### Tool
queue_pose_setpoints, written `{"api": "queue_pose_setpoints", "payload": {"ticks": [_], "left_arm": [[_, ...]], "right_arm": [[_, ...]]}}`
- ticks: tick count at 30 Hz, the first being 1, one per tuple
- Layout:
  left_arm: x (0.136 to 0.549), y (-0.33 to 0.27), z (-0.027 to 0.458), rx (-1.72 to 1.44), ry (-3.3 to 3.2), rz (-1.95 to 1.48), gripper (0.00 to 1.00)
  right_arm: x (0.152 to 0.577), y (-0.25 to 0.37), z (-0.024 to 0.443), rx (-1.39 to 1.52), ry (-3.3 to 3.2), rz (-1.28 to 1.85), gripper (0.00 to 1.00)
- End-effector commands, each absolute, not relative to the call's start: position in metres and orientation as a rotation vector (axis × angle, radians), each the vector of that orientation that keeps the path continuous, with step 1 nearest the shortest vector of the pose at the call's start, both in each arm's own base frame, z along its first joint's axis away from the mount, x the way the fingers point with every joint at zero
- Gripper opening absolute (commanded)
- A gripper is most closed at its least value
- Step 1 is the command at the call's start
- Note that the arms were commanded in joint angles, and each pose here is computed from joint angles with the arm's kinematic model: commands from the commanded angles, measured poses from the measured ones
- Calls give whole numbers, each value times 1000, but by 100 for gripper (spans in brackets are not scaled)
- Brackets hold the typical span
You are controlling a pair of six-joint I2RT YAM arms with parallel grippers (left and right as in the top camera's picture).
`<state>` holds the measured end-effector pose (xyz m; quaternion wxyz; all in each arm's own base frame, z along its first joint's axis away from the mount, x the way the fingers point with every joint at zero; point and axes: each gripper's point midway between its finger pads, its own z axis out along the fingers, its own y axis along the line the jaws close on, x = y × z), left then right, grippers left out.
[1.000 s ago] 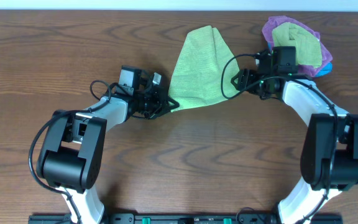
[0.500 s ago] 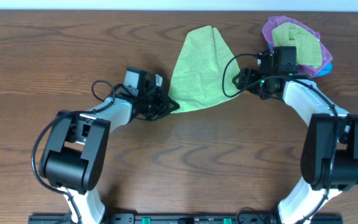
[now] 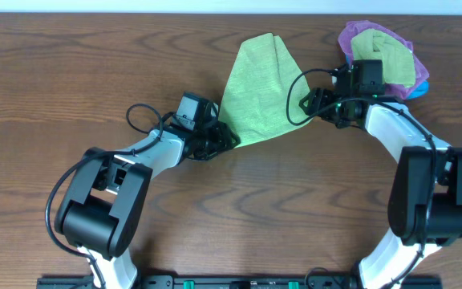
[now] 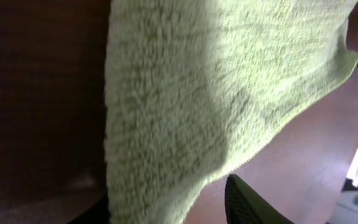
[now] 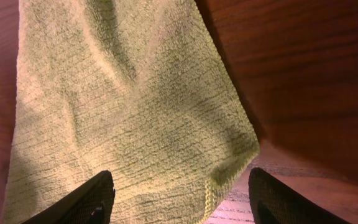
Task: Fold the cloth
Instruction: 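Hold the towel corners with both grippers, stretching it between them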
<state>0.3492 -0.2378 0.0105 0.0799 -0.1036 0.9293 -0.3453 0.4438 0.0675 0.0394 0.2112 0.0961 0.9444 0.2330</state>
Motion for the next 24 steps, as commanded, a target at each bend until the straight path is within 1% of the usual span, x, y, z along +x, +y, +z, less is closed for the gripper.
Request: {"api": "queue_pose_setpoints", "payload": {"ticks": [1, 2, 4, 5, 12, 19, 22, 24], "left_arm": [[358, -223, -3, -367, 2768, -872, 41], [360, -221, -3, -369, 2758, -860, 33], [365, -223, 0, -360, 2734, -868, 12], [367, -224, 2, -355, 2721, -875, 6], [373, -239, 21, -288, 2662, -1065, 6], [377, -231, 31, -308, 2644, -1146, 6], [378, -229, 32, -313, 2641, -1160, 6], [379, -228, 32, -316, 2640, -1160, 6]], "right_arm": [[440, 73, 39, 277, 2632, 688, 70], [439, 73, 38, 279, 2637, 689, 70], [436, 72, 36, 279, 2651, 685, 71], [435, 72, 36, 279, 2654, 679, 71], [437, 65, 31, 267, 2659, 626, 73], [436, 64, -1, 345, 2706, 638, 74], [441, 66, -6, 370, 2688, 663, 73], [445, 68, -7, 390, 2674, 683, 69]]}}
